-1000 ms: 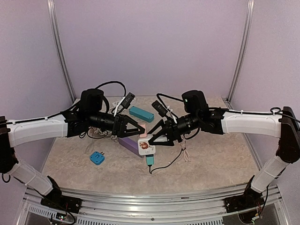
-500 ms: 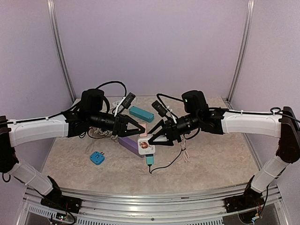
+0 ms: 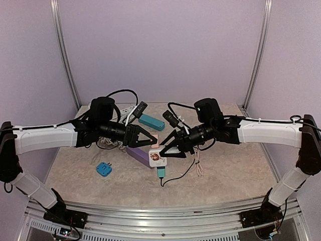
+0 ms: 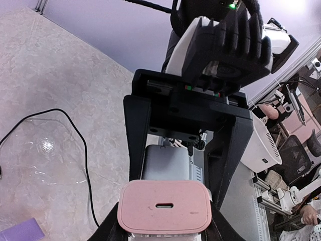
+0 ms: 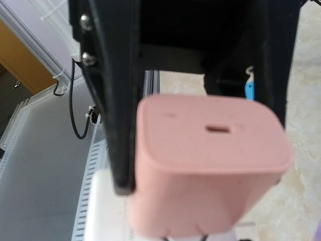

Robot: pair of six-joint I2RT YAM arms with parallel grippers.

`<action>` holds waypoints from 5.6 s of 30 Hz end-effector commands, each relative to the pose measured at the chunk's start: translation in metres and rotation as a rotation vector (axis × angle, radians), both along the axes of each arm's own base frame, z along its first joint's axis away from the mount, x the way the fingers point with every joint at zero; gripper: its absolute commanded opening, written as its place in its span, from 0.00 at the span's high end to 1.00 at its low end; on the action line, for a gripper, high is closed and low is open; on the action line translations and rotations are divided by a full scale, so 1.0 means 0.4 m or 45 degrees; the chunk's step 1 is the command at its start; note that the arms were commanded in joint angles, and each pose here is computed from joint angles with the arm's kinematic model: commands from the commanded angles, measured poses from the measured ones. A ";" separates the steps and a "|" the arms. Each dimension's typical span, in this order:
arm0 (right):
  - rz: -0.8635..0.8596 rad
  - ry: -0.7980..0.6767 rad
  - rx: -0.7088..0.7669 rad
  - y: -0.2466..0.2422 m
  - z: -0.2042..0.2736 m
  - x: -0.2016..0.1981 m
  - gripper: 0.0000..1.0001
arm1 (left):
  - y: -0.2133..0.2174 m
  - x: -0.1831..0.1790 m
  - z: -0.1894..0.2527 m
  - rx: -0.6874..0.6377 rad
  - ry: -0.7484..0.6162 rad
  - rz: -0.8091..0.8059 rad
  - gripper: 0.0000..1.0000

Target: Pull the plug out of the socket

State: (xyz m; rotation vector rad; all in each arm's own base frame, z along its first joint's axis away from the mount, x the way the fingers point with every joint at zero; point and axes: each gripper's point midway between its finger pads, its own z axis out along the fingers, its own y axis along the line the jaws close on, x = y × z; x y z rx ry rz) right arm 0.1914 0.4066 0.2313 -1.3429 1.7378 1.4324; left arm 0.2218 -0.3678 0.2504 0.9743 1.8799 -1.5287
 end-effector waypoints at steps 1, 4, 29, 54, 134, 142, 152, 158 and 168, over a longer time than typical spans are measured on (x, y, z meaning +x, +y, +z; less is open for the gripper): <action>-0.011 -0.140 0.052 -0.003 0.043 -0.011 1.00 | -0.004 0.017 -0.002 0.001 0.084 0.028 0.79; -0.024 -0.128 0.072 -0.003 0.052 -0.011 1.00 | -0.003 0.013 -0.001 -0.003 0.075 0.025 0.79; -0.237 0.046 0.149 -0.028 0.036 0.080 1.00 | -0.031 -0.053 0.019 0.035 -0.194 0.026 0.81; -0.177 -0.053 0.088 -0.053 0.026 0.048 1.00 | -0.016 -0.014 0.016 0.038 -0.024 0.043 0.83; -0.151 -0.050 -0.016 -0.014 0.014 0.027 1.00 | 0.041 0.052 -0.033 0.052 0.093 0.145 0.87; -0.248 0.058 0.001 -0.029 0.003 0.070 1.00 | 0.041 0.041 -0.023 0.089 -0.052 0.211 0.87; -0.312 0.188 -0.051 -0.037 -0.055 0.115 1.00 | 0.035 0.026 -0.004 0.119 -0.188 0.268 0.87; -0.330 0.242 -0.061 -0.037 -0.080 0.133 1.00 | 0.039 0.022 0.004 0.125 -0.213 0.276 0.87; -0.245 0.130 -0.023 -0.042 -0.052 0.103 1.00 | 0.051 0.043 -0.001 0.106 -0.115 0.284 0.87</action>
